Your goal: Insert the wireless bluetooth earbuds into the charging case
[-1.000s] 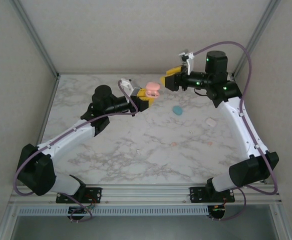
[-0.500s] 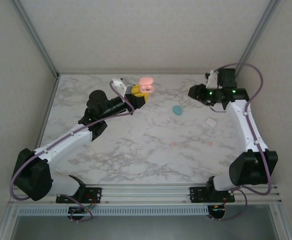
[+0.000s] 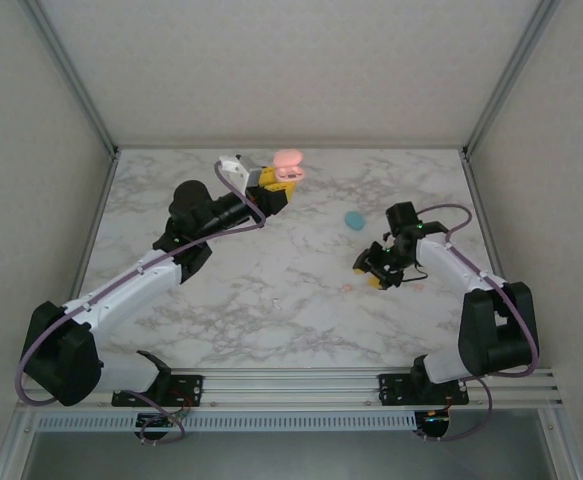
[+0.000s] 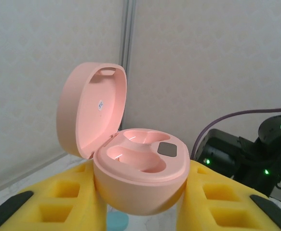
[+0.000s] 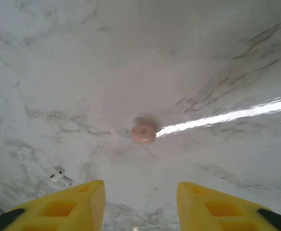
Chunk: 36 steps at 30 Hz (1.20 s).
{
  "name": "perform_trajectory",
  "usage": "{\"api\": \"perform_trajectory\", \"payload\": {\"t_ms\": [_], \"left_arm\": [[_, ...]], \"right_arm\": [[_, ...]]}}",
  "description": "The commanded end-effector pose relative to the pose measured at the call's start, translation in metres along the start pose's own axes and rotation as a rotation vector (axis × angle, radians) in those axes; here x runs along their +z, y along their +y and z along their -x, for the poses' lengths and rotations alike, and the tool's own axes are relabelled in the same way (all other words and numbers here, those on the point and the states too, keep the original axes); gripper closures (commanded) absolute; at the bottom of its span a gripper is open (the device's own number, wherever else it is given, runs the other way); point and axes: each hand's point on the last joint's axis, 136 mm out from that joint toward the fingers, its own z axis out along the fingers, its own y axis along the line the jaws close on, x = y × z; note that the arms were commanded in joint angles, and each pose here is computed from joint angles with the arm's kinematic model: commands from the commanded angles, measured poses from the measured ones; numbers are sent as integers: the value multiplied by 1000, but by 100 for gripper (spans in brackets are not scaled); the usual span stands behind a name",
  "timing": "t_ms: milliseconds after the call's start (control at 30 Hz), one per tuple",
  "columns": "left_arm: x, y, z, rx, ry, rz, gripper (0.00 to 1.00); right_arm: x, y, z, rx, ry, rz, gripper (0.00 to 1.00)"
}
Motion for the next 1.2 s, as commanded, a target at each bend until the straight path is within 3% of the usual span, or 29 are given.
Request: {"api": "perform_trajectory", "payload": {"t_ms": [0, 400, 1167], "left_arm": [[-1, -4, 11, 47, -21, -4, 81], [-6, -5, 9, 85, -5, 3, 80], [-9, -2, 11, 77, -7, 21, 80]], "right_arm": [[19, 3, -4, 113, -13, -1, 56], [47, -3, -9, 169, -69, -46, 52], [57, 4, 4, 145, -75, -55, 51]]}}
